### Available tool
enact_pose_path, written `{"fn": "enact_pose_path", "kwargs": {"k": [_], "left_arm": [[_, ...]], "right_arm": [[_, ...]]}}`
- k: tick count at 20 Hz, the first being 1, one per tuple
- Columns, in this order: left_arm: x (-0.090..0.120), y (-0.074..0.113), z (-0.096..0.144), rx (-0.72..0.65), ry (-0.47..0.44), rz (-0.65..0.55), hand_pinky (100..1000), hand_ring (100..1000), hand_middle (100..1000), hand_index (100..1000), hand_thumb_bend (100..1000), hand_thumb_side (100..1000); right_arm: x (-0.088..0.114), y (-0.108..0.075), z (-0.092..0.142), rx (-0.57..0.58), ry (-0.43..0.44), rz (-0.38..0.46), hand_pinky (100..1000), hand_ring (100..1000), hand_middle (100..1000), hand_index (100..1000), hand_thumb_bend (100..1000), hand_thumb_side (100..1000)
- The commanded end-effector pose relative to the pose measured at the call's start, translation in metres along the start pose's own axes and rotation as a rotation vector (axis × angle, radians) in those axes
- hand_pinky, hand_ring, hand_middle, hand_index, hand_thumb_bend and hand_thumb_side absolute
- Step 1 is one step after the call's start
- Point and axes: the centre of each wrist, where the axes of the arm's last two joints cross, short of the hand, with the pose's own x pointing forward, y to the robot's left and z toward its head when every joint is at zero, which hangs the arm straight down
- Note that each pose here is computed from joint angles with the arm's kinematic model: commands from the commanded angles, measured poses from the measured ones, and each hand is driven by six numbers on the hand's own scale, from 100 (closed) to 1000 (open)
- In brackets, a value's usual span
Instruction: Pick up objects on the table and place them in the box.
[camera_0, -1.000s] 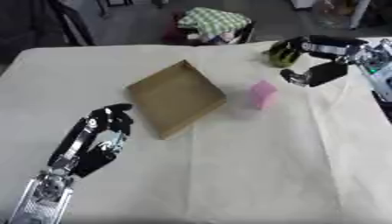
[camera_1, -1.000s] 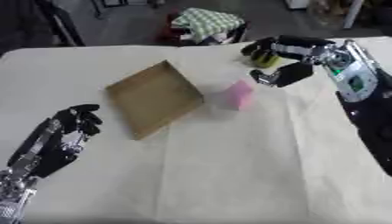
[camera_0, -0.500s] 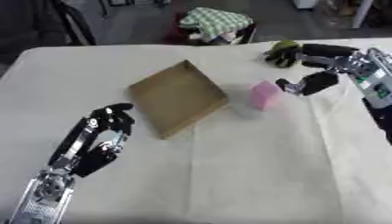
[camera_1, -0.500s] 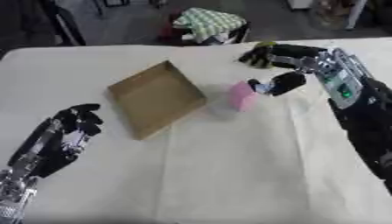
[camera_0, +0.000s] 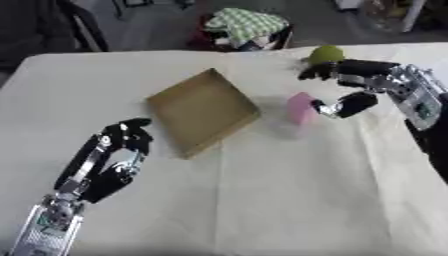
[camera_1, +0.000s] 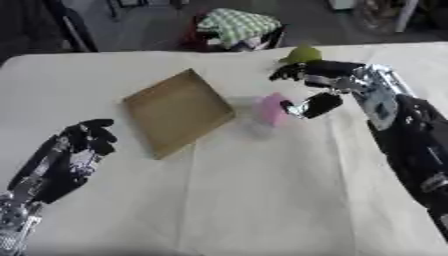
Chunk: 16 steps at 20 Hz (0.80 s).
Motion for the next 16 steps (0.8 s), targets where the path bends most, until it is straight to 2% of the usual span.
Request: {"fn": "enact_pose_path", "kwargs": {"k": [1, 16], "left_arm": [[0.005, 0.004, -0.004, 0.0, -0.026, -0.008, 618, 597, 606, 861, 100, 693], [0.007, 0.002, -0.005, -0.012, -0.035, -0.002, 619, 599, 606, 862, 100, 698]], "right_arm": [[-0.003, -0.012, 0.002, -0.008, 0.002, 0.033, 828, 912, 939, 990, 100, 581], [-0.005, -0.005, -0.012, -0.019, 0.051, -0.015, 812, 887, 921, 986, 100, 616]]}}
